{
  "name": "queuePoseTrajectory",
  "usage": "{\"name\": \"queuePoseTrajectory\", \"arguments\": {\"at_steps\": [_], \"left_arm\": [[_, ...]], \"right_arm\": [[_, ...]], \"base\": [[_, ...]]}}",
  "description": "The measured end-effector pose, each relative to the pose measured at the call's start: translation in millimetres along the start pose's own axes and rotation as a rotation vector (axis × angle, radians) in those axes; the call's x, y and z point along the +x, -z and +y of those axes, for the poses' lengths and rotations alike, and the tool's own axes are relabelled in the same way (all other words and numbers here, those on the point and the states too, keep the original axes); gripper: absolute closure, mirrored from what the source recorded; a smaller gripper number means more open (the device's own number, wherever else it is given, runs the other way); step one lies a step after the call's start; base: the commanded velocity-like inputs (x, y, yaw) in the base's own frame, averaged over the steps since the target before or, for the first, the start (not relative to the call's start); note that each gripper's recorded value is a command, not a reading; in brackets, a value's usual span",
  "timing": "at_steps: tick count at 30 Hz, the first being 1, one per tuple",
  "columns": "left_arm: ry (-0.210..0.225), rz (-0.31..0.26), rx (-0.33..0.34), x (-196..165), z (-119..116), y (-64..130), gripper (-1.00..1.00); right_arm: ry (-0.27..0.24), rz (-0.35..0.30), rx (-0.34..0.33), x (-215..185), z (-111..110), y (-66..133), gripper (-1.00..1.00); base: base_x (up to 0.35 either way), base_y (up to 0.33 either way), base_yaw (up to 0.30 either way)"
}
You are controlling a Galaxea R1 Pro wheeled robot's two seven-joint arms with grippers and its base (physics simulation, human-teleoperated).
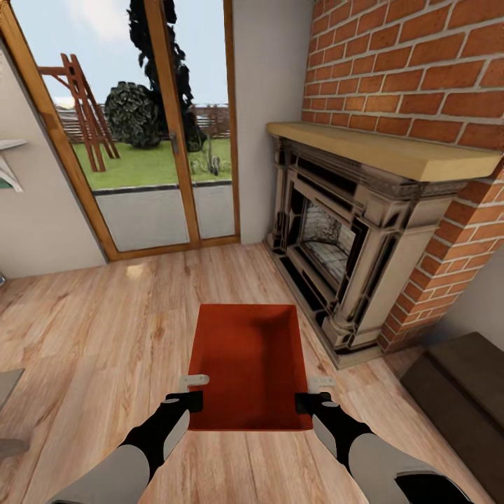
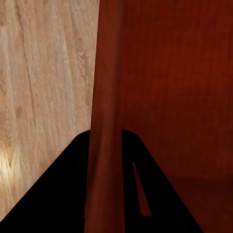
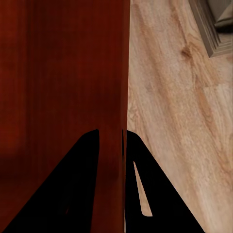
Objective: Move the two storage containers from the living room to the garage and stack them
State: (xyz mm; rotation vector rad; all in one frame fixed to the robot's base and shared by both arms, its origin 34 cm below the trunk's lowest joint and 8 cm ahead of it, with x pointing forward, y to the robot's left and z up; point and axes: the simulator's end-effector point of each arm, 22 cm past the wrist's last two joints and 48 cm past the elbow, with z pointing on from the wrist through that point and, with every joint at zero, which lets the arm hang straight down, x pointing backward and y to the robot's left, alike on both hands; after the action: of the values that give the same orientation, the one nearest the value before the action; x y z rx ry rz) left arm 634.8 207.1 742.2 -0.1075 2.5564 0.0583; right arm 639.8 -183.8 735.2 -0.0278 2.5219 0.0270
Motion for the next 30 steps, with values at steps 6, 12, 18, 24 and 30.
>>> {"name": "queuePoseTrajectory", "arguments": {"at_steps": [6,12,18,24,30], "left_arm": [[0.001,-0.01,0.001,-5,0,2.9,1.0],[0.001,-0.019,0.001,-10,0,5.8,1.0],[0.002,-0.029,0.002,-15,0,8.8,1.0],[0.003,-0.038,0.002,-19,-1,11.8,1.0],[0.004,-0.048,0.003,-24,-1,14.8,1.0]], "right_arm": [[0.0,-0.01,0.0,-5,0,2.7,1.0],[0.0,-0.019,0.0,-10,0,5.4,1.0],[0.001,-0.029,0.0,-15,0,8.2,1.0],[0.001,-0.038,0.001,-20,0,11.0,1.0],[0.001,-0.048,0.001,-25,0,13.9,1.0]], "base": [[0.0,0.0,0.0],[0.0,0.0,0.0],[0.0,0.0,0.0],[0.0,0.0,0.0],[0.0,0.0,0.0]]}}
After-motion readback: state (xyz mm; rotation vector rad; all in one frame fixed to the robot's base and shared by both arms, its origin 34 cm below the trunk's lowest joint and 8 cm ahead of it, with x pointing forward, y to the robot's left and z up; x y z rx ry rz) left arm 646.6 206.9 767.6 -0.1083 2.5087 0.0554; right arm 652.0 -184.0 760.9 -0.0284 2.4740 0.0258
